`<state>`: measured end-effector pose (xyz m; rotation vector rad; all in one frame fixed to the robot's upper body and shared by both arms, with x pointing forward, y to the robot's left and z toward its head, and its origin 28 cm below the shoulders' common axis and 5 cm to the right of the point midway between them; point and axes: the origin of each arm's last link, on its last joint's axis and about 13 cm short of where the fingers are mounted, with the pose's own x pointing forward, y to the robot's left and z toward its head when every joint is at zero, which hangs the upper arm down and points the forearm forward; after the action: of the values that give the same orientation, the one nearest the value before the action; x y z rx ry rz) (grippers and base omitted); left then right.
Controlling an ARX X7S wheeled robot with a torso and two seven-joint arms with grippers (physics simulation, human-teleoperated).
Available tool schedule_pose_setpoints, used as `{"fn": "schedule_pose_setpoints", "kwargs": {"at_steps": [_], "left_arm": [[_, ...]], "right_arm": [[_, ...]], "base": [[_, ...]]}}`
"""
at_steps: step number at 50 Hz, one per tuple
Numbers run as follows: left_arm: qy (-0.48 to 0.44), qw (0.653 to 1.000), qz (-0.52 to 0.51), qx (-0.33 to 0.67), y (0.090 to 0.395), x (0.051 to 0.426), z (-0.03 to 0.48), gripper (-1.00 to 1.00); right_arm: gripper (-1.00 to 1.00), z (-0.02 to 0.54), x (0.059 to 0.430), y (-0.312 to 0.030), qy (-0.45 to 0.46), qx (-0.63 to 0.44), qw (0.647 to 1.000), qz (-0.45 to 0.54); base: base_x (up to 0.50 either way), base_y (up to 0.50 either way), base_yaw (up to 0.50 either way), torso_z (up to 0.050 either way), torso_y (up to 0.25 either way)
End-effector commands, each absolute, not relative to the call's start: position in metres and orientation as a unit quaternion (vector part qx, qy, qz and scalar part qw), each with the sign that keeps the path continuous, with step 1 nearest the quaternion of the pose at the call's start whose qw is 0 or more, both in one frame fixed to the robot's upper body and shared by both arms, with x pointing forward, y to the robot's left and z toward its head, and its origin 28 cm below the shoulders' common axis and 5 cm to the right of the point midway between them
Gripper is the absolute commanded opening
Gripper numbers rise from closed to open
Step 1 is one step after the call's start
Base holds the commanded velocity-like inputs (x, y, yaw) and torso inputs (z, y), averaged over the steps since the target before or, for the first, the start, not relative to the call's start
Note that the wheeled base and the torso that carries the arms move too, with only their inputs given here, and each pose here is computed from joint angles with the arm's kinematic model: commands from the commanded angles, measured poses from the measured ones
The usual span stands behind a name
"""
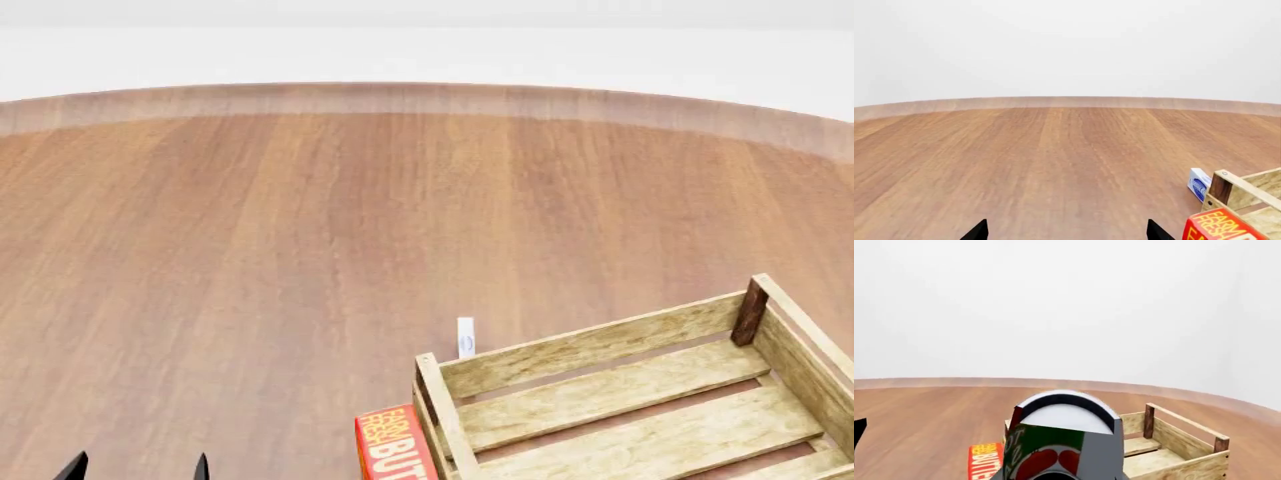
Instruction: Pick up the tomato sauce, and put it in the wooden tray.
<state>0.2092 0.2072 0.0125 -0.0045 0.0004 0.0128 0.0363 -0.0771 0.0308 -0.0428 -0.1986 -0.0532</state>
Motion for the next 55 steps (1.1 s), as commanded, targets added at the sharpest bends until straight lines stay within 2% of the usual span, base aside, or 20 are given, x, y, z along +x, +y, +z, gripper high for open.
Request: {"fn": "schedule_pose_setpoints", "kwargs": {"at_steps": [1, 30, 41, 55], "left_arm": [[0.001, 1.0, 0.006, -0.002, 0.207, 0.209, 0.012, 1.0], [0.001, 1.0, 0.006, -0.002, 0.207, 0.209, 0.014, 1.0], [0.001, 1.0, 0.006, -0.002, 0.207, 0.209, 0.013, 1.0], [0.001, 1.0, 0.006, -0.003, 0.207, 0.209, 0.013, 1.0]], "right_arm": [[-1.0, 0.048, 0.044, -0.08, -0.128, -0.031, 0.99, -0.044], [-1.0, 0.086, 0.12, -0.093, -0.092, -0.04, 0.992, -0.082], [-1.0, 0.103, 0.164, -0.102, -0.063, -0.041, 0.991, -0.112], [-1.0, 0.092, 0.222, -0.099, -0.016, -0.067, 0.988, -0.138]], "base": [[0.0, 0.0, 0.0, 0.0, 0.0], [0.0, 0.0, 0.0, 0.0, 0.0], [0.0, 0.0, 0.0, 0.0, 0.001], [0.0, 0.0, 0.0, 0.0, 0.0]]}}
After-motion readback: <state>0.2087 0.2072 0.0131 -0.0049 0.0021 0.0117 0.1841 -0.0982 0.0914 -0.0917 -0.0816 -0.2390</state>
